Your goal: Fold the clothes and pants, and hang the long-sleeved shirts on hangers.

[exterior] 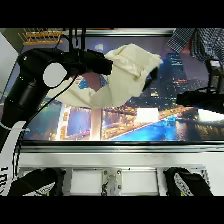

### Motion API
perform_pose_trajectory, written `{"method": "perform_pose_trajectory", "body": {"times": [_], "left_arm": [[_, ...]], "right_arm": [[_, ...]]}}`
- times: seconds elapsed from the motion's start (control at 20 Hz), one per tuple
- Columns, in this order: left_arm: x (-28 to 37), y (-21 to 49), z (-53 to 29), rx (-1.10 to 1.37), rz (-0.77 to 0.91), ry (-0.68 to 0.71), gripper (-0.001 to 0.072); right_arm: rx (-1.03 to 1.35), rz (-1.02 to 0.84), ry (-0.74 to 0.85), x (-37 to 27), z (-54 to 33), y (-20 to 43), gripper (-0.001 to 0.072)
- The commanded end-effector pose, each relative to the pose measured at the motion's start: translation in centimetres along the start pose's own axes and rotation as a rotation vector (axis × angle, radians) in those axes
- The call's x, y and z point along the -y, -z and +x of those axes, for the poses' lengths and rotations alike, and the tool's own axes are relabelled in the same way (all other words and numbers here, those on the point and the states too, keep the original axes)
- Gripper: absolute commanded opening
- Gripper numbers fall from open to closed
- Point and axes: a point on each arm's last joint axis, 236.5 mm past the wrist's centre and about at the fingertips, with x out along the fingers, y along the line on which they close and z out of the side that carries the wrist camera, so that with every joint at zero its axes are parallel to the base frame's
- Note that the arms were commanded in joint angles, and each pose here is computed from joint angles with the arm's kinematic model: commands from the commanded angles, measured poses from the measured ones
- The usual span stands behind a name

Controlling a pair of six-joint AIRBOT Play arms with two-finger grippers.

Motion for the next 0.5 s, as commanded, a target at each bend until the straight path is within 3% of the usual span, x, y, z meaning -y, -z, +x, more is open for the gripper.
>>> {"method": "perform_pose_trajectory", "body": {"times": [0.0, 0.1, 0.15, 0.2, 0.45], "left_arm": [[1.0, 5.5, 1.8, -0.161, -0.057, 0.022, 0.0007], [1.2, 11.5, 4.3, -0.285, -0.099, 0.039, 0.0010], [0.4, 13.8, 5.3, -0.322, -0.111, 0.017, 0.0274], [-0.5, 15.0, 5.8, -0.338, -0.158, -0.004, 0.0694], [-9.8, 13.5, 4.2, -0.278, -0.369, -0.155, 0.0708]], "right_arm": [[0.049, 0.045, 0.084, 3.4, -1.8, -0.9, 0.0032], [0.050, 0.055, 0.094, 3.8, -1.9, -0.9, 0.0032], [0.050, 0.056, 0.092, 3.8, -1.8, -0.9, 0.0032], [0.047, 0.058, 0.084, 3.6, -1.7, -0.9, 0.0032], [0.043, 0.073, 0.058, 3.1, -1.3, -0.9, 0.0033]]}}
